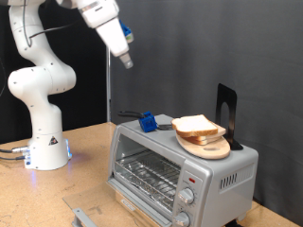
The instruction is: Make a piece of toast with the oven
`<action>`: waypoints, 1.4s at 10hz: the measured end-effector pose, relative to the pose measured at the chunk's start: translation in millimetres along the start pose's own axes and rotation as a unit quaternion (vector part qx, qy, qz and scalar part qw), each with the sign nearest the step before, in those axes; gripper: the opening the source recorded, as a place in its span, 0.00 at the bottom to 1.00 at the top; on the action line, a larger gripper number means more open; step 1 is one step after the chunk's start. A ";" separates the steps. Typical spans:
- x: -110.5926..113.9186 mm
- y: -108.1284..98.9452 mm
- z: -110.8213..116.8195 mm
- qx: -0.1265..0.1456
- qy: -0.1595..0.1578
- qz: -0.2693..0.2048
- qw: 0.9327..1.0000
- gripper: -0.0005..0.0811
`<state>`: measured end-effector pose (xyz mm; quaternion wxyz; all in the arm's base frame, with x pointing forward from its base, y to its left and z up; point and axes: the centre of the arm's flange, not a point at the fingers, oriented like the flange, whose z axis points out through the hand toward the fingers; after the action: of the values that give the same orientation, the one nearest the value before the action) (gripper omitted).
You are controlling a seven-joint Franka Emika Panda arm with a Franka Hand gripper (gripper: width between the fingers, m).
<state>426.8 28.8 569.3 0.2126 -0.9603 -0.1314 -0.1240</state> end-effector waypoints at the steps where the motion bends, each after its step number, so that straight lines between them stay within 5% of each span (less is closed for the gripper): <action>1: -3.9 -16.4 0.0 0.001 -0.007 0.000 1.000 0.84; 5: -32.6 -55.4 -2.4 0.000 -0.024 0.019 1.000 0.84; 14: -26.6 -31.7 57.1 -0.024 -0.003 -0.043 0.999 0.84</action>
<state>402.6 76.4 523.2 0.1838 -0.9588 -0.1707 -0.1330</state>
